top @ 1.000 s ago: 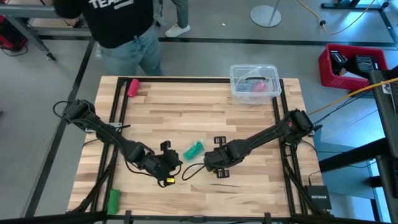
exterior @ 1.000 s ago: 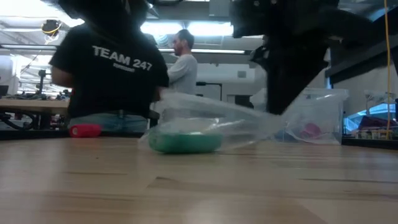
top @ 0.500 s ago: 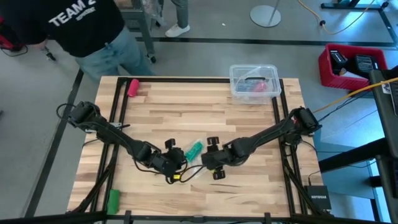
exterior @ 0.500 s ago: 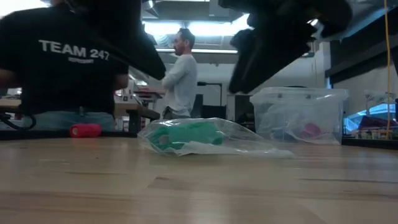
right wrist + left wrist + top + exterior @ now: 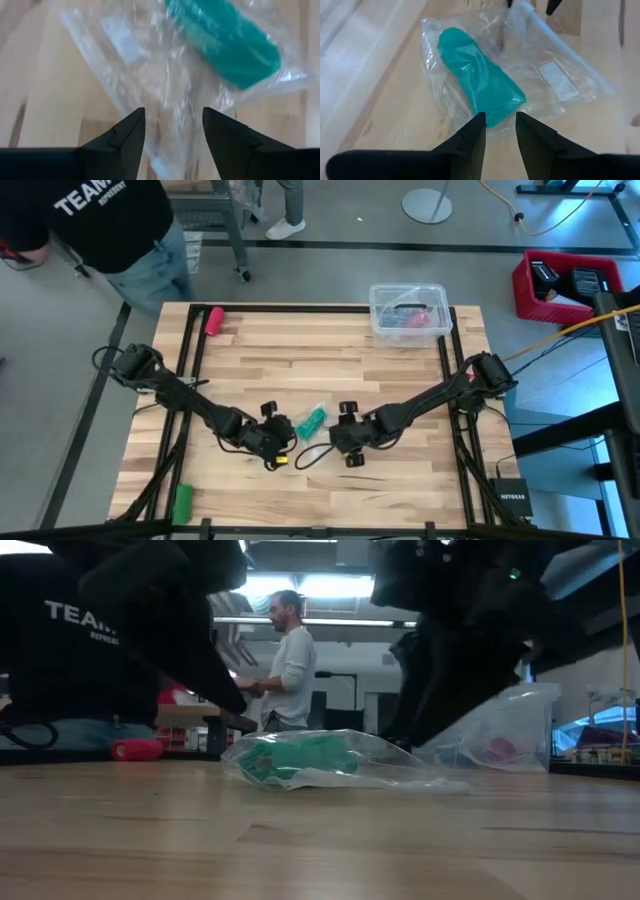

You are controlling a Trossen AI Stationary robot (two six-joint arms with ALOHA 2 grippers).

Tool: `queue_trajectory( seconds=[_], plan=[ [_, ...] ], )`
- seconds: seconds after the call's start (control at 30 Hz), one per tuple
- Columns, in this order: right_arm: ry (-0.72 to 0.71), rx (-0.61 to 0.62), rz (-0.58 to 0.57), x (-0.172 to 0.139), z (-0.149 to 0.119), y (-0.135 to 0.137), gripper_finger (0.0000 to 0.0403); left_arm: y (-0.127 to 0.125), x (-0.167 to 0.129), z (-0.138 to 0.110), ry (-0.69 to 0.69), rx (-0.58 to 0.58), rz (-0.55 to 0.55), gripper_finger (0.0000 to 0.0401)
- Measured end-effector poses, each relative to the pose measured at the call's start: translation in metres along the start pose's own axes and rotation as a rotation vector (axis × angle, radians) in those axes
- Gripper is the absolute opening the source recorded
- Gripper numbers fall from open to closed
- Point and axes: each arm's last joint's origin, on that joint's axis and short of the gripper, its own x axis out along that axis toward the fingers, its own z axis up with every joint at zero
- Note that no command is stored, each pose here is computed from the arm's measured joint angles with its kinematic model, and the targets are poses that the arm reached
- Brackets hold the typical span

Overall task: Roll bandage
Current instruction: Open the transparent container

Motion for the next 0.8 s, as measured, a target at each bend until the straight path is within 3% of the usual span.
queue_trajectory(
  seconds=[0.23, 0.37, 0.8],
  plan=[
    [0.032, -0.025, -0.046, -0.033, -0.003, -0.010, 0.0202, 0.001, 0.004, -0.003, 0.005, -0.010, 0.011, 0.0100],
    [-0.046, -0.036, -0.104, -0.066, -0.003, -0.024, 0.0202, 0.001, 0.004, -0.003, -0.002, -0.010, 0.006, 0.0100],
    [-0.176, 0.110, -0.310, -0.144, -0.039, -0.087, 0.0202, 0.008, 0.007, 0.006, -0.045, 0.039, 0.046, 0.0100]
  ],
)
